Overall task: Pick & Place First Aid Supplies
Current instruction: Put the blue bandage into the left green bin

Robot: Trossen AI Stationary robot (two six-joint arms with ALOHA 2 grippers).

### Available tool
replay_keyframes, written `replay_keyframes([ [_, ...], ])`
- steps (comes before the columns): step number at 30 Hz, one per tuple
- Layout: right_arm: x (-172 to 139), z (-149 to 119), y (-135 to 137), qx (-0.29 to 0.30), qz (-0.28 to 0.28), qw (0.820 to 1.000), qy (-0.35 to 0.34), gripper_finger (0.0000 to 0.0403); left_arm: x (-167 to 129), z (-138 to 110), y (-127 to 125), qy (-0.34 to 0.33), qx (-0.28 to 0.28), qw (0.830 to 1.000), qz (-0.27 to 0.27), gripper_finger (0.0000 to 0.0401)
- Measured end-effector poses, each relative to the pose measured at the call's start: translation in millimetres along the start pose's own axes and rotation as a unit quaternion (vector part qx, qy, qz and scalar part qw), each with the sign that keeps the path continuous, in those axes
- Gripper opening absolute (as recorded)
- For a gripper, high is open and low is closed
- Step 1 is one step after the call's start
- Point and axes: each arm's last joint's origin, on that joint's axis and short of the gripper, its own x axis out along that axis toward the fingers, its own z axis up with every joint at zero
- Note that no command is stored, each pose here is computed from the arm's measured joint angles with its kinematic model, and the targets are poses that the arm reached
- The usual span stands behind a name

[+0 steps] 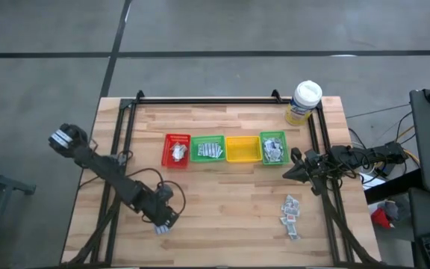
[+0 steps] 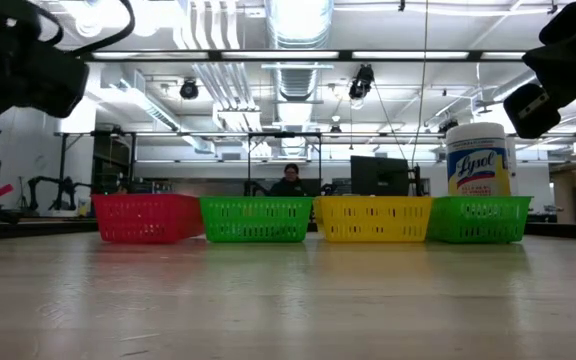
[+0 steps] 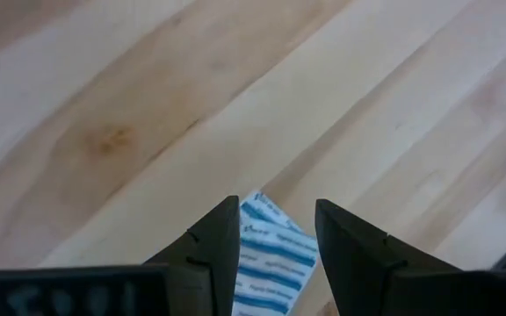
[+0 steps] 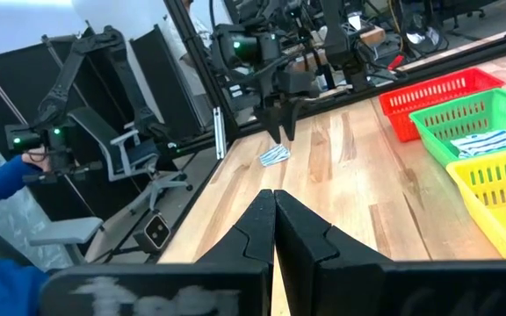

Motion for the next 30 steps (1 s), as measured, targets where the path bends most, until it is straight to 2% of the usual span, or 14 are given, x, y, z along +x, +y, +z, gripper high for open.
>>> replay_keyframes([
  [5, 0, 0, 0, -0.001, -0.001, 1.000, 0.002, 0.0008, 8, -9, 1, 0.006, 0.000, 1.000, 0.020, 0.0142],
  [13, 0, 0, 0, -0.001, -0.001, 1.000, 0.001, 0.0008, 16, -10, 9, 0.006, 0.007, 0.998, 0.068, 0.0142],
  [27, 0, 0, 0, -0.002, -0.001, 1.000, 0.002, 0.0008, 23, -11, 10, 0.014, 0.103, 0.991, 0.084, 0.0142],
  [30, 0, 0, 0, -0.017, 0.000, 1.000, 0.002, 0.0008, 23, -11, 10, 0.024, 0.121, 0.989, 0.082, 0.0142],
])
